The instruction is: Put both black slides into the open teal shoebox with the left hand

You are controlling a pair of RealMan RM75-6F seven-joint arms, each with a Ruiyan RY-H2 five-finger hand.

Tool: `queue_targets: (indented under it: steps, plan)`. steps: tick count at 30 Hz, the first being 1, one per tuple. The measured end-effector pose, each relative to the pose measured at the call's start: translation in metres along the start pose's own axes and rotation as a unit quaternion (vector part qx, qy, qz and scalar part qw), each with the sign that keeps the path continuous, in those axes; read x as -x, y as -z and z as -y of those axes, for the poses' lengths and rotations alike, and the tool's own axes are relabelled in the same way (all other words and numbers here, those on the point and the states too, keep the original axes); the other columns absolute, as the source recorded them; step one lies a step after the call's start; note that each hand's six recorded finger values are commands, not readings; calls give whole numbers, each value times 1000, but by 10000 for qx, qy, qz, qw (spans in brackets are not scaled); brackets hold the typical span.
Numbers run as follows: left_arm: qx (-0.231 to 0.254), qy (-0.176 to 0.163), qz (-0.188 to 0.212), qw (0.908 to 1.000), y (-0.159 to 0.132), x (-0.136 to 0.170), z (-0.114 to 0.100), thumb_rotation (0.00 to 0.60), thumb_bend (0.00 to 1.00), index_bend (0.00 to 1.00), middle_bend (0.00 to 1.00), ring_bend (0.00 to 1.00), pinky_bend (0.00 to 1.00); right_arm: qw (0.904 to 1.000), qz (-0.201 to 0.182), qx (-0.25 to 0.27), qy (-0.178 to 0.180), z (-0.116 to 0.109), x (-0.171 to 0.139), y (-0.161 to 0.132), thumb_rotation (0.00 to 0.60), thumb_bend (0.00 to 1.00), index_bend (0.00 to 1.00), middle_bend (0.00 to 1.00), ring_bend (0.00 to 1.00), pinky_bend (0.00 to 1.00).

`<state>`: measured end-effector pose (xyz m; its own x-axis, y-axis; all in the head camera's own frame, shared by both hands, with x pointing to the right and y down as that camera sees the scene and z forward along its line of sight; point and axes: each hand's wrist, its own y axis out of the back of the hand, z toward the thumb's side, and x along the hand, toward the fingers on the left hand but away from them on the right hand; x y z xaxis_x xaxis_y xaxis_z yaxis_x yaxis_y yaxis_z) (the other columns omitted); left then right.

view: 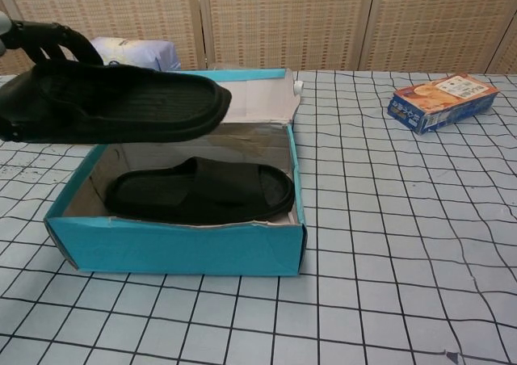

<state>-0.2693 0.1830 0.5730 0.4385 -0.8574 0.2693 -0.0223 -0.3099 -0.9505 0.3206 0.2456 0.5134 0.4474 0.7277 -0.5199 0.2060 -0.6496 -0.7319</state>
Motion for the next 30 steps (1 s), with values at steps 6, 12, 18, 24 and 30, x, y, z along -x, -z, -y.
queue_targets:
  steps: [6,12,18,24,30]
  plan:
    - [-148,273,215,9993,-34,-5,12,600,547,718,734,663,753,9999,21,79,-66,2,-1,10,589,158,0,0,0,0]
    - [-231,453,257,9984,-60,-13,29,600,538,710,730,663,751,9997,-5,178,-143,7,1,15,589,158,0,0,0,0]
    - [-248,454,29,9987,-66,-31,39,600,538,709,732,664,751,9995,-27,237,-220,9,0,18,589,158,0,0,0,0]
    - [-615,459,-225,9968,-57,-34,48,600,532,708,740,666,753,9996,36,233,-127,4,-4,24,589,158,0,0,0,0]
    - [-767,646,-258,9946,-55,-19,59,600,531,707,741,667,754,9996,81,243,-128,3,-6,27,588,158,0,0,0,0]
